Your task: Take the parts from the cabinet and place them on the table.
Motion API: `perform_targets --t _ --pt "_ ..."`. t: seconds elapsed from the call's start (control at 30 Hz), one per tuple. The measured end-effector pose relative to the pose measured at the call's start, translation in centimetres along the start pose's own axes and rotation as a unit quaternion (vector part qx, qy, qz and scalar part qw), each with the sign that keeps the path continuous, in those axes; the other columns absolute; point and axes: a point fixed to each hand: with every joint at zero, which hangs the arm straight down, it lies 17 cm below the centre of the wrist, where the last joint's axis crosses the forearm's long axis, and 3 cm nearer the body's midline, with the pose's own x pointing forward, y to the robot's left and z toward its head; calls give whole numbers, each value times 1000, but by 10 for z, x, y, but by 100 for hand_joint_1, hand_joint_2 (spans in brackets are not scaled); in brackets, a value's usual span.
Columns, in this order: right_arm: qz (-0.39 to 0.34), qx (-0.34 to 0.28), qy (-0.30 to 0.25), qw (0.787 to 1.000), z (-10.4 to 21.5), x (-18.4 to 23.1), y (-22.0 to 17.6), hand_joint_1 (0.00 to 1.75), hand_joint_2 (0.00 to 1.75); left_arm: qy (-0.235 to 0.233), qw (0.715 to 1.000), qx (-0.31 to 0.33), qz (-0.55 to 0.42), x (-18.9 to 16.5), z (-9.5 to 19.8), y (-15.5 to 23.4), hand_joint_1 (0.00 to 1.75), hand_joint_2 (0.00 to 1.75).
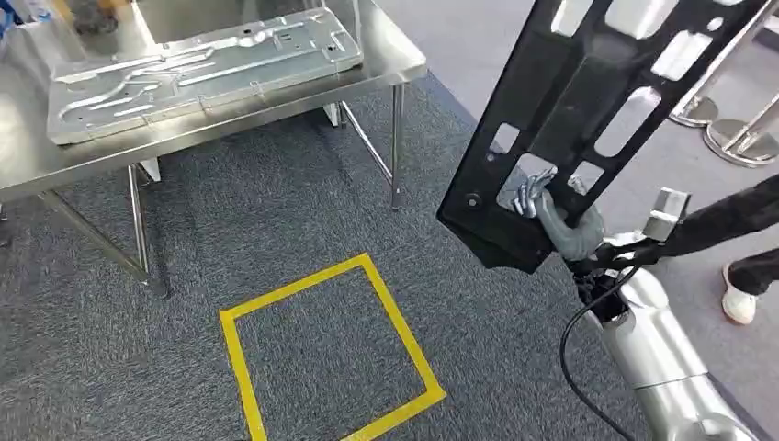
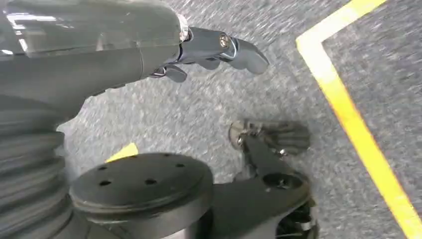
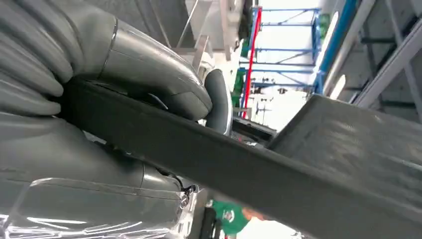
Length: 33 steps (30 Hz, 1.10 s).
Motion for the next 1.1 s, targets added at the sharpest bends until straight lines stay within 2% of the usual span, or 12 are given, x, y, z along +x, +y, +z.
perform_targets --t 0.63,1.1 --pt "-10 9 -21 1000 -16 6 12 175 175 -6 1000 4 6 3 -1 3 0 175" --pt "-17 5 -19 1000 -9 3 14 175 175 -9 1000 4 4 1 0 4 0 175"
